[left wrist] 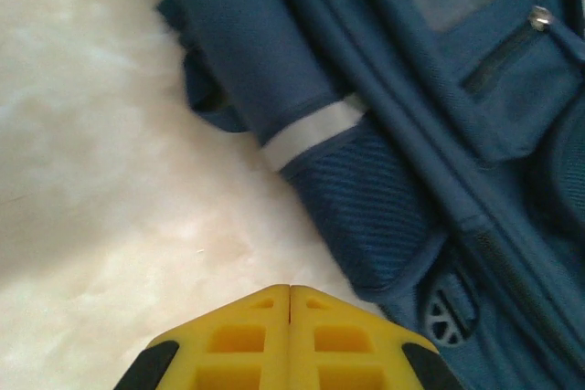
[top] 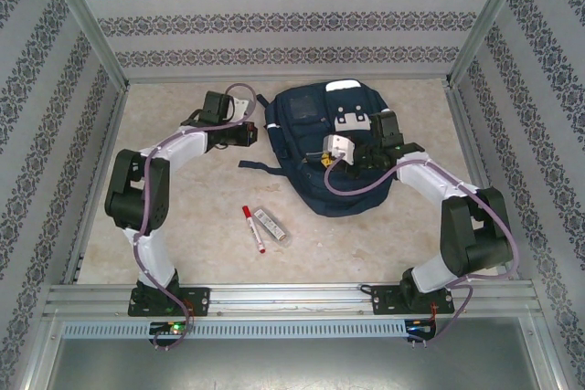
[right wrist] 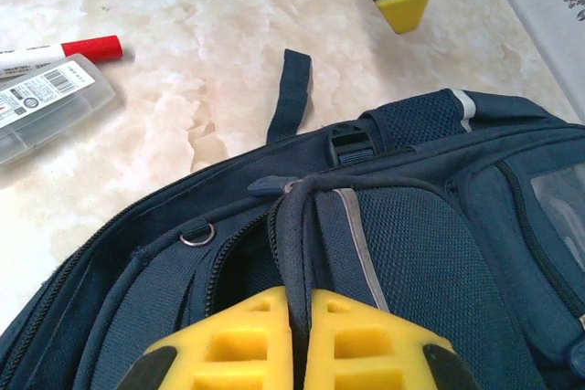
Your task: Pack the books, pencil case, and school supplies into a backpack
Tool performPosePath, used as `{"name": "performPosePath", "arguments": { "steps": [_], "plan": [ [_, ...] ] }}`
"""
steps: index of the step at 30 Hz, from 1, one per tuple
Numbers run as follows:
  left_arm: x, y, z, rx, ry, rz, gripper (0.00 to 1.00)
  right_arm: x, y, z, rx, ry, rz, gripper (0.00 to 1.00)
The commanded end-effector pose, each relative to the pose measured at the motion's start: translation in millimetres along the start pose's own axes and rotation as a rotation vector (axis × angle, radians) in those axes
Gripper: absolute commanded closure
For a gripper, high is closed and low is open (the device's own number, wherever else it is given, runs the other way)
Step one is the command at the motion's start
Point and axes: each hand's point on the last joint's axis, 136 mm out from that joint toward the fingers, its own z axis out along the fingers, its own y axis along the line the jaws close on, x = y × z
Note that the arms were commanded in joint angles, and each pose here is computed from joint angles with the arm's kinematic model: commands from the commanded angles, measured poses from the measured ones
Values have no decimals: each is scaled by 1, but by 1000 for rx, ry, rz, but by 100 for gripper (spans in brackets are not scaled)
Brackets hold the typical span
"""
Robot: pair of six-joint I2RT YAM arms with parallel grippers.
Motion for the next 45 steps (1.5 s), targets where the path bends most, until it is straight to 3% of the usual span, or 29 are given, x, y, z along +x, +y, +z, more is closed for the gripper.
{"name": "performPosePath", "arguments": {
  "steps": [1,4,8,13,19,28,45],
  "plan": [
    [-20,-66,-19,293,-120,235,85,-11,-1,-9,14,-61,-39,100],
    [-6,-106,-47,503,-262,466,64,-15,-2,-13,19,-80,-52,100],
    [17,-124,-59,627,-348,634,58,-23,-4,-18,18,-108,-55,100],
    [31,-133,-42,682,-308,633,58,-24,-2,-20,17,-110,-57,100],
    [52,-156,-24,698,-208,738,53,-21,2,-20,16,-99,-61,100],
    [77,-137,8,569,-45,783,57,-23,3,-21,14,-104,-56,100],
    [64,-159,19,613,-126,706,57,-27,10,-17,-9,-106,-64,100]
  ]
}}
